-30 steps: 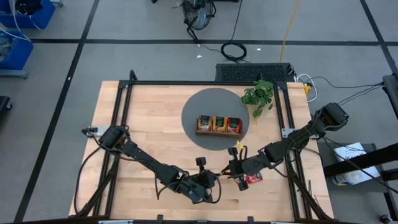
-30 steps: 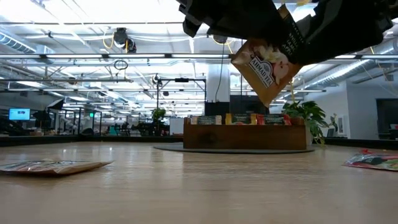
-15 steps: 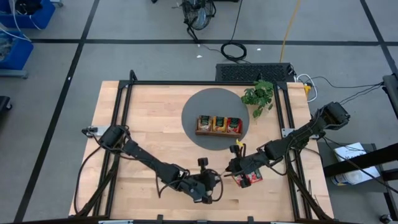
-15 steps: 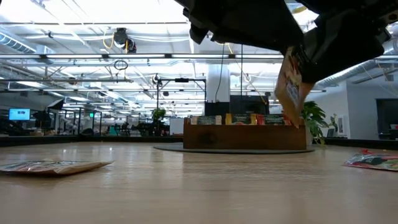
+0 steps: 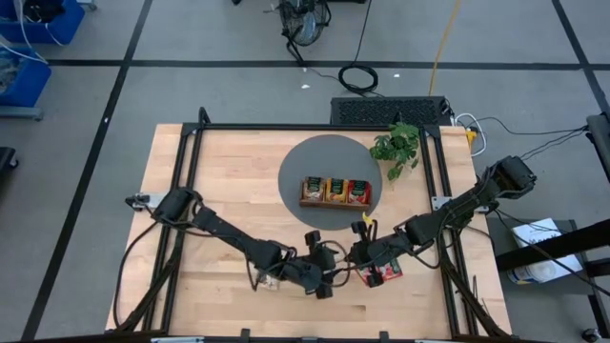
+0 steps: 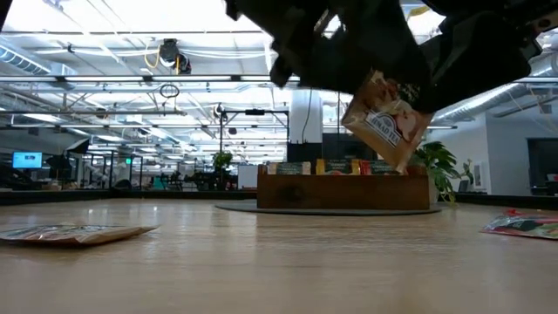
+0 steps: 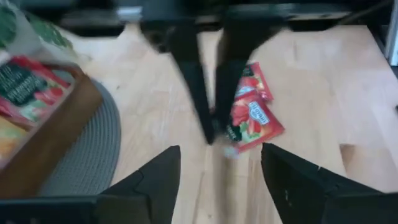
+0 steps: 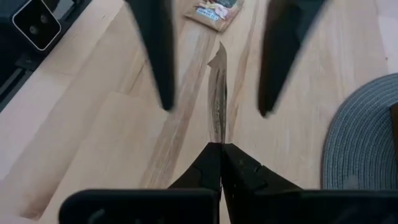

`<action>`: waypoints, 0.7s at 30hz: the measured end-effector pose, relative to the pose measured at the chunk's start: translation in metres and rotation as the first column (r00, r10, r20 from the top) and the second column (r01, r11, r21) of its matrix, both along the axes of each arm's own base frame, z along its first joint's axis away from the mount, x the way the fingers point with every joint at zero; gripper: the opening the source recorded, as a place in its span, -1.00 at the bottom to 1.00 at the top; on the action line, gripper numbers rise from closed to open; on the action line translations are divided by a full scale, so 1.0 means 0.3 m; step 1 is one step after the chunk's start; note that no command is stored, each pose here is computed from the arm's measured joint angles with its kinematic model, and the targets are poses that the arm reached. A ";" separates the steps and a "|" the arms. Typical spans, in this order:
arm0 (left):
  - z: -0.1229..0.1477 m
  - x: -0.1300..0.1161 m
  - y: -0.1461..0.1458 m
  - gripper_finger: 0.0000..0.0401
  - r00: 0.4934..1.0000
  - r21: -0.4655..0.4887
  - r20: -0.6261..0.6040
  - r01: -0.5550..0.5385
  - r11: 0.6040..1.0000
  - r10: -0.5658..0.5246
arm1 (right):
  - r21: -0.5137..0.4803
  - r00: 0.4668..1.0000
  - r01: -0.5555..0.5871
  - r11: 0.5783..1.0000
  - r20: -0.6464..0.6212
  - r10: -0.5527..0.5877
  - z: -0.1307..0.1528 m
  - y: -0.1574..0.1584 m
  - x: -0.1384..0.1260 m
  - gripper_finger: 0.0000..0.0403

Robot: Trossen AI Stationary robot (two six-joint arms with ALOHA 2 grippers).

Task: Pick & Place Tea
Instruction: Put the brown tea bag into the left section of the wooden organizer

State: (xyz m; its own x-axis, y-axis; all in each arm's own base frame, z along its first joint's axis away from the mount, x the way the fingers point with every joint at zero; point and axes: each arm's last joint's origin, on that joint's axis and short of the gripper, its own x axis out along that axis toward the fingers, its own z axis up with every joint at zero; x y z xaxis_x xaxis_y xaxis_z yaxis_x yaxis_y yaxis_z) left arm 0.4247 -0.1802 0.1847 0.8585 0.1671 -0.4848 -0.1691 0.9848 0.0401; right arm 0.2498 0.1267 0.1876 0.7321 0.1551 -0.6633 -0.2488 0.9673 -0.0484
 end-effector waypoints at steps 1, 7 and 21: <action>-0.002 0.003 0.007 0.11 1.000 -0.017 -0.008 0.004 1.000 -0.004 | -0.001 1.000 -0.001 1.000 -0.003 0.001 -0.001 0.000 -0.001 -1.00; -0.003 0.009 0.021 -0.30 0.999 -0.017 -0.020 0.027 0.999 -0.027 | -0.006 1.000 -0.002 1.000 -0.009 0.002 -0.002 -0.001 -0.002 -1.00; -0.013 -0.010 0.001 -0.97 0.995 0.134 -0.074 0.072 0.988 -0.062 | -0.024 1.000 0.010 1.000 0.021 -0.010 0.003 -0.002 0.004 -1.00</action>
State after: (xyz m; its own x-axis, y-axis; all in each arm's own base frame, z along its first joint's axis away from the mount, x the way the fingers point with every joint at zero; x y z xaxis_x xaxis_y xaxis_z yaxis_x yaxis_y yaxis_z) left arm 0.4217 -0.1799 0.1808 0.8350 0.1791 -0.5203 -0.0952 0.9783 0.1840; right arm 0.2510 0.1262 0.1884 0.7475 0.1318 -0.6510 -0.2379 0.9682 -0.0772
